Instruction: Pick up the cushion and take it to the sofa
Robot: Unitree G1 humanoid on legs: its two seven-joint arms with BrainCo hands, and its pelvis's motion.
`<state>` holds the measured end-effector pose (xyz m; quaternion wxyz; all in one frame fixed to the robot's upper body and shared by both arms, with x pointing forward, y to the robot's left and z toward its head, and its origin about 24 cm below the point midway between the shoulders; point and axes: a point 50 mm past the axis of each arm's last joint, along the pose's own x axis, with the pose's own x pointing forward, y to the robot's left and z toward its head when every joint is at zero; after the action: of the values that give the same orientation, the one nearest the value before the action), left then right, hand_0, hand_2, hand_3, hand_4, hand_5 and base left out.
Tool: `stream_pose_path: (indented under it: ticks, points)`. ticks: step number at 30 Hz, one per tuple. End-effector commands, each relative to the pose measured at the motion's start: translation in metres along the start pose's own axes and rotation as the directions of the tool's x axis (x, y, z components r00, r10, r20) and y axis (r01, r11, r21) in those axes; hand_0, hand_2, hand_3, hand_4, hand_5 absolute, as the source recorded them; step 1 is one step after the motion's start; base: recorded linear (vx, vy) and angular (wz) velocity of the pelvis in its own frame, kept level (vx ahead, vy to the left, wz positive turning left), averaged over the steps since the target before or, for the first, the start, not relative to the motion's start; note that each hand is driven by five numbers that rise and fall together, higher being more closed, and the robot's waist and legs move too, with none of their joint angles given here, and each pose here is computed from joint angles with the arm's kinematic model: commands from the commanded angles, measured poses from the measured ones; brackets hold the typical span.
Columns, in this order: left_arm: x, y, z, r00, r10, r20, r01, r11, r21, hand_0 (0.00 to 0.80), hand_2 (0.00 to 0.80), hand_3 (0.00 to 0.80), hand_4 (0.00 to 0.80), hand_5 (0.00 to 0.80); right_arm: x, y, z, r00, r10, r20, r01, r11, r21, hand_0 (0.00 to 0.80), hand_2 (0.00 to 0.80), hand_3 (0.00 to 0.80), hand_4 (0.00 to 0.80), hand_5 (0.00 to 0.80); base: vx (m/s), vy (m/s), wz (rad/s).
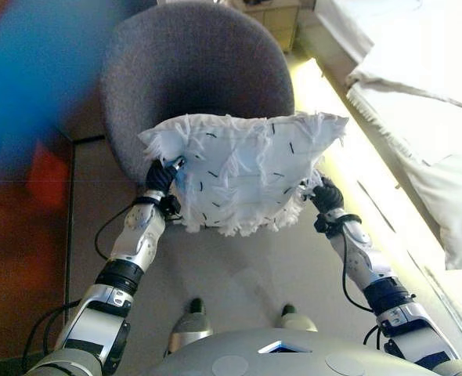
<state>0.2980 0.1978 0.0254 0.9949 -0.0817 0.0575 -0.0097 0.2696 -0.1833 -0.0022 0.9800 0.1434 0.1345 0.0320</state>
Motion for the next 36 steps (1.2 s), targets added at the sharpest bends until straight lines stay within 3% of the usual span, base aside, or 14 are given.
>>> stream_pose_path:
  ticks: [1, 8, 17, 24, 36]
  points:
    - [0.017, -0.020, 0.046, 0.975, -0.076, 0.210, 0.077, 0.997, 0.000, 0.800, 0.800, 0.800, 0.800, 0.800, 0.019, 0.031, 0.032, 0.981, 0.135, 0.142, -0.128, 0.990, -0.053, 0.800, 0.800, 0.800, 0.800, 0.800, -0.026, 0.236, -0.19]
    - [0.026, -0.028, 0.055, 0.972, -0.113, 0.207, 0.112, 0.994, 0.016, 0.800, 0.800, 0.800, 0.800, 0.800, 0.022, 0.036, 0.025, 0.989, 0.081, 0.125, -0.078, 0.996, -0.033, 0.800, 0.800, 0.800, 0.800, 0.800, 0.007, 0.178, -0.03]
    - [0.024, -0.047, 0.042, 0.961, -0.228, 0.157, 0.225, 0.974, 0.036, 0.800, 0.800, 0.800, 0.800, 0.800, 0.017, 0.010, 0.026, 0.996, 0.014, 0.091, -0.012, 1.000, -0.020, 0.800, 0.800, 0.800, 0.800, 0.800, 0.274, -0.050, 0.27]
    - [0.017, -0.044, 0.032, 0.964, -0.228, 0.137, 0.226, 0.974, 0.030, 0.800, 0.800, 0.800, 0.800, 0.800, 0.015, -0.003, 0.027, 0.997, 0.040, 0.064, -0.037, 0.998, -0.044, 0.800, 0.800, 0.800, 0.800, 0.800, 0.394, -0.034, 0.37]
    - [0.002, -0.047, 0.022, 0.965, -0.204, 0.166, 0.215, 0.975, -0.048, 0.800, 0.800, 0.800, 0.800, 0.800, -0.001, -0.008, 0.020, 0.992, 0.122, 0.038, -0.120, 0.991, -0.059, 0.800, 0.800, 0.800, 0.800, 0.800, 0.439, -0.156, -0.15]
